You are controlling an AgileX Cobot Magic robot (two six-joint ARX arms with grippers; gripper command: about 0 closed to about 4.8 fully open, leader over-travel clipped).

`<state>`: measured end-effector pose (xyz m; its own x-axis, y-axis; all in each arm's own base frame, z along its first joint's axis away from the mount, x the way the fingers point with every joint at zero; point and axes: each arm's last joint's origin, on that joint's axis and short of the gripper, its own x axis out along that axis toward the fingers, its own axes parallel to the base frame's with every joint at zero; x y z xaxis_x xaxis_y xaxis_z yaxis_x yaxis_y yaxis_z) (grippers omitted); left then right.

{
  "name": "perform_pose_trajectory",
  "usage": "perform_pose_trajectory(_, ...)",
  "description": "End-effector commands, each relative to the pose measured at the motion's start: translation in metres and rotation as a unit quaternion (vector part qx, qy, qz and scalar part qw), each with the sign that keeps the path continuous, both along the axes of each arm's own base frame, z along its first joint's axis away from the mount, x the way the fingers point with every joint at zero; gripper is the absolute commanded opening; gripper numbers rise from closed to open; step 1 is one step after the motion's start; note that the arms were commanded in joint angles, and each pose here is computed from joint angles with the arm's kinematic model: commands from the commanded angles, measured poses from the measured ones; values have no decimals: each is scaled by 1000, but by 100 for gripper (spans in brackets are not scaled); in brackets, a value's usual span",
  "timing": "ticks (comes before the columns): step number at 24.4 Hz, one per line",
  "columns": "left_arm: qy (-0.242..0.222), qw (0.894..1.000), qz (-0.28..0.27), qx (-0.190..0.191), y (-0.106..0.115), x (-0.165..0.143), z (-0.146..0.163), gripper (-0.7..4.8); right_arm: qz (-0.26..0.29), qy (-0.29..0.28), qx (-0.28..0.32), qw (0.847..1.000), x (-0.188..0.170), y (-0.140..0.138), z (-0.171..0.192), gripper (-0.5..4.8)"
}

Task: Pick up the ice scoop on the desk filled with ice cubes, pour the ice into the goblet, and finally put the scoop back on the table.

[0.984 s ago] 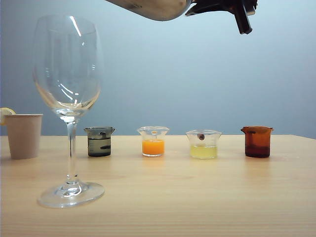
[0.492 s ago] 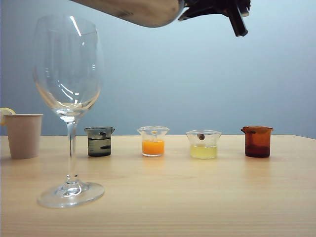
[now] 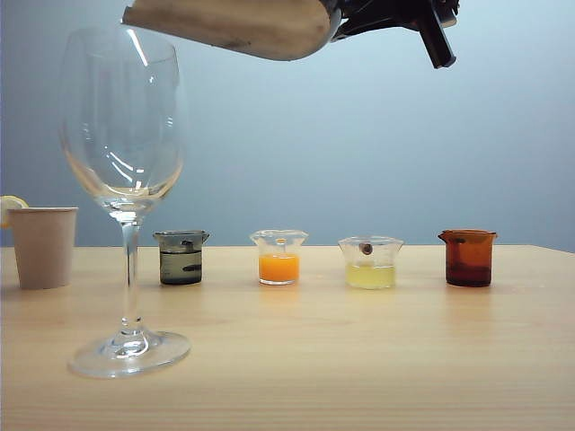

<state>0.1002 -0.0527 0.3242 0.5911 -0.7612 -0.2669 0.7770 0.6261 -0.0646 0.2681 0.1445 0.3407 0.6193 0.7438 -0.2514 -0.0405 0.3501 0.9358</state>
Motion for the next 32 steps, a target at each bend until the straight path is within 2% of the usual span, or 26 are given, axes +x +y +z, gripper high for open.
perform_pose_trajectory(1, -5, 1000, 0, -2, 0, -1, 2, -5, -4, -25, 8, 1000, -1, 0, 9, -5)
perform_pose_trajectory(32, -6, 1000, 0, -1, 0, -1, 2, -5, 0, -59, -4, 998, -2, 4, 11, -5)
